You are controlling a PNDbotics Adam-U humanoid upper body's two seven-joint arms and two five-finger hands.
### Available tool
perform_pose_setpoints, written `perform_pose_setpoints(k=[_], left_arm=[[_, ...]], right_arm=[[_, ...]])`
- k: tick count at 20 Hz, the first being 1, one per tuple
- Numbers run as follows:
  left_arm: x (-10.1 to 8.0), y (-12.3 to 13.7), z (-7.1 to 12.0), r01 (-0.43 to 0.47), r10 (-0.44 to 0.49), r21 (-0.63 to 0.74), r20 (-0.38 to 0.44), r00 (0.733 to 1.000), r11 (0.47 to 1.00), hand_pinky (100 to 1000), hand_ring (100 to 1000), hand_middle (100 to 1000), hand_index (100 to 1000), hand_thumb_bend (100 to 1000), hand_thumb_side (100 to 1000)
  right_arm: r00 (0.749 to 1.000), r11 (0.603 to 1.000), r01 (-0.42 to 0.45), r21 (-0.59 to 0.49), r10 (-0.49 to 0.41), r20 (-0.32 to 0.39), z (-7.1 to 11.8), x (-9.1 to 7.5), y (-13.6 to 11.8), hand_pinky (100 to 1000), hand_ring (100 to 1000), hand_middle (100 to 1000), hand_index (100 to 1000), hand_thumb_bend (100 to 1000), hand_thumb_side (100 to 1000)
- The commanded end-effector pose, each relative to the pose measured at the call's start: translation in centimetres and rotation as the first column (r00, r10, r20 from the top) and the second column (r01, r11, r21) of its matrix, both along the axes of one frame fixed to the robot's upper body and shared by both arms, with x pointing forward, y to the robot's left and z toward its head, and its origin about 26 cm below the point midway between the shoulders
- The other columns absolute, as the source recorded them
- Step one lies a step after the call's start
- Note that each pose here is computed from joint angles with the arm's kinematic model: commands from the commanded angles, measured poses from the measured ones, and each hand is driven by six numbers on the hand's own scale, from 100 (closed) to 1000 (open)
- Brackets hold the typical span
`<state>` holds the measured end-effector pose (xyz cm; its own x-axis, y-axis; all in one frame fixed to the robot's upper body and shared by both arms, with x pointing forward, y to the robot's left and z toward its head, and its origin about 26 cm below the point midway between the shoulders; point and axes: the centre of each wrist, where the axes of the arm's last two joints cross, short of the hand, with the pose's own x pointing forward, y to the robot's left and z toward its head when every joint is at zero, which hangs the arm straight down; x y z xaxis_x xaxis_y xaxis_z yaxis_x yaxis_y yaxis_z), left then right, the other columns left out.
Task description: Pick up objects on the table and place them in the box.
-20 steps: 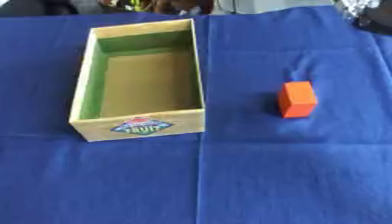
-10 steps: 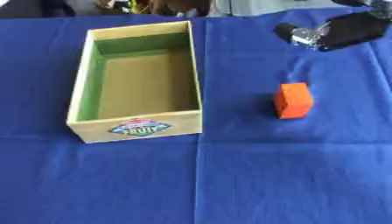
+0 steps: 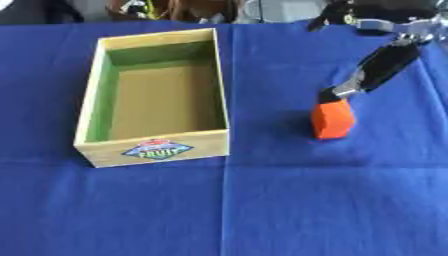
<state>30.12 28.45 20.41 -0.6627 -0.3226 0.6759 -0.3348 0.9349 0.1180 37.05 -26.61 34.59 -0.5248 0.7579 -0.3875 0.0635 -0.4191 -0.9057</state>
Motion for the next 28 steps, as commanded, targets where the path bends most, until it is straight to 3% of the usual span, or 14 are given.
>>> perform_pose_setpoints(k=[1, 3, 4, 5, 9, 17, 28], left_arm=[[-0.3, 0.1, 0.9, 0.006, -0.007, 0.028, 0.027, 1.0, 1.0, 694, 705, 772, 860, 100, 1000], [-0.3, 0.1, 0.9, 0.007, -0.007, 0.028, 0.028, 1.0, 1.0, 694, 703, 772, 859, 100, 1000], [-0.3, 0.1, 0.9, 0.008, -0.009, 0.029, 0.029, 1.0, 1.0, 694, 702, 771, 858, 100, 1000], [-0.2, 0.1, 0.9, 0.009, -0.01, 0.029, 0.029, 1.0, 1.0, 694, 702, 771, 857, 100, 1000], [-0.2, 0.1, 1.0, 0.011, -0.012, 0.029, 0.032, 0.999, 1.0, 694, 700, 771, 854, 100, 1000], [-0.2, -0.1, 1.1, 0.021, -0.022, 0.029, 0.035, 0.999, 0.999, 694, 708, 764, 846, 100, 1000], [-0.1, -0.4, 1.2, 0.033, -0.034, 0.03, 0.037, 0.999, 0.999, 693, 720, 755, 835, 100, 1000]], right_arm=[[0.999, 1.0, 0.015, -0.022, -0.016, -0.037, 1.1, 0.0, -1.0, 852, 891, 832, 946, 670, 716], [0.997, 0.999, 0.009, -0.034, -0.011, -0.08, 0.9, 0.0, -1.3, 854, 896, 845, 952, 653, 687], [0.995, 0.999, 0.003, -0.045, -0.007, -0.103, 0.7, 0.0, -1.3, 859, 903, 854, 959, 749, 630], [0.992, 0.998, -0.002, -0.056, -0.005, -0.128, 0.4, 0.1, -1.4, 861, 908, 866, 960, 642, 656], [0.982, 0.998, -0.007, -0.07, -0.006, -0.19, 0.3, 0.0, -1.7, 843, 893, 833, 945, 611, 641], [0.971, 0.997, 0.005, -0.082, -0.025, -0.236, -1.3, -0.3, -2.0, 797, 853, 789, 892, 549, 616], [0.961, 0.995, 0.076, -0.064, -0.09, -0.262, -2.7, -0.1, -2.6, 701, 725, 630, 820, 502, 616]])
